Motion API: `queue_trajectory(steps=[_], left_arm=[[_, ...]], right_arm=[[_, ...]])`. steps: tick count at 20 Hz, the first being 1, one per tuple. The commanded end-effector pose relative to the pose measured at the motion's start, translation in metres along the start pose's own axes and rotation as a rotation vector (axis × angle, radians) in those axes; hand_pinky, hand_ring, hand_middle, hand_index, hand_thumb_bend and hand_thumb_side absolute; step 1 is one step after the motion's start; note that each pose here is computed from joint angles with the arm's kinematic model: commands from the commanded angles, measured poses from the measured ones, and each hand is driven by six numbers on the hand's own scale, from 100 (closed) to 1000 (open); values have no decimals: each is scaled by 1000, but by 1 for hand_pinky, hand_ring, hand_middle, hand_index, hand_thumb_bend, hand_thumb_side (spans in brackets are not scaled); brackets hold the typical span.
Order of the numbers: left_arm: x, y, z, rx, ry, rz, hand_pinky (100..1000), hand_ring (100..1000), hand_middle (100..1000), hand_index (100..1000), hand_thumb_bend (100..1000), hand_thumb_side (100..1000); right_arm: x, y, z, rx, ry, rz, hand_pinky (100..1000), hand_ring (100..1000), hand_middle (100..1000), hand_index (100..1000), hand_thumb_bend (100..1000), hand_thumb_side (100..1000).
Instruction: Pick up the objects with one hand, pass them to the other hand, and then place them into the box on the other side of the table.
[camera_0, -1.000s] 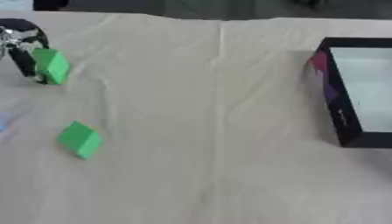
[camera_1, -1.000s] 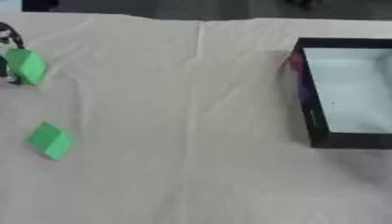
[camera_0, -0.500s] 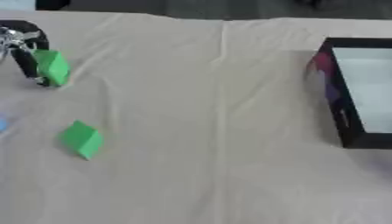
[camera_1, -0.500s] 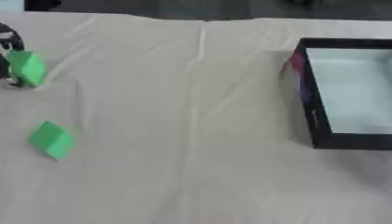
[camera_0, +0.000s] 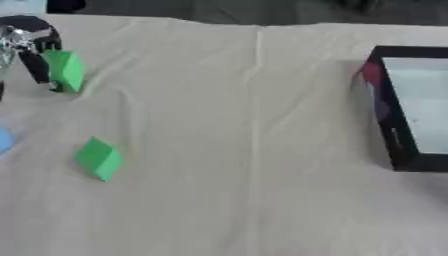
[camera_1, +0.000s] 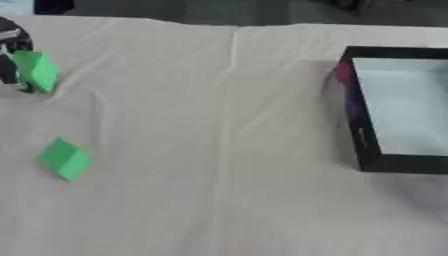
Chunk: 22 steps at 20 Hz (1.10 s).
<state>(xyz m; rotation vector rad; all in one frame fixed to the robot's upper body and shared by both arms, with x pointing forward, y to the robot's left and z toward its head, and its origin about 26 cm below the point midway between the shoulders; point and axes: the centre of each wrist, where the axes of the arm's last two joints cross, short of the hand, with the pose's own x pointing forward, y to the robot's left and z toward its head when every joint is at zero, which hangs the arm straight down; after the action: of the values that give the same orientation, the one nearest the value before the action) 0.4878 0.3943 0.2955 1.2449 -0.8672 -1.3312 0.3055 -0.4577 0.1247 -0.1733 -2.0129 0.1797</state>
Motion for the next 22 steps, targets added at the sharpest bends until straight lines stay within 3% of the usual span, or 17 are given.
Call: queue_trajectory(steps=[1,12,22], left_arm=[[-8,23,9,74,-6,24,714,676,519,556,570,100],[-6,33,16,169,-128,115,704,644,506,545,459,100],[-7,16,16,219,-272,342,676,587,498,535,269,100]], right_arm=[[10,-10,-4,2,-15,23,1000,937,960,904,100,524],[16,-11,-8,3,-31,10,1000,938,961,906,100,523],[34,-13,-24,14,-96,-8,1000,939,963,907,100,526]])
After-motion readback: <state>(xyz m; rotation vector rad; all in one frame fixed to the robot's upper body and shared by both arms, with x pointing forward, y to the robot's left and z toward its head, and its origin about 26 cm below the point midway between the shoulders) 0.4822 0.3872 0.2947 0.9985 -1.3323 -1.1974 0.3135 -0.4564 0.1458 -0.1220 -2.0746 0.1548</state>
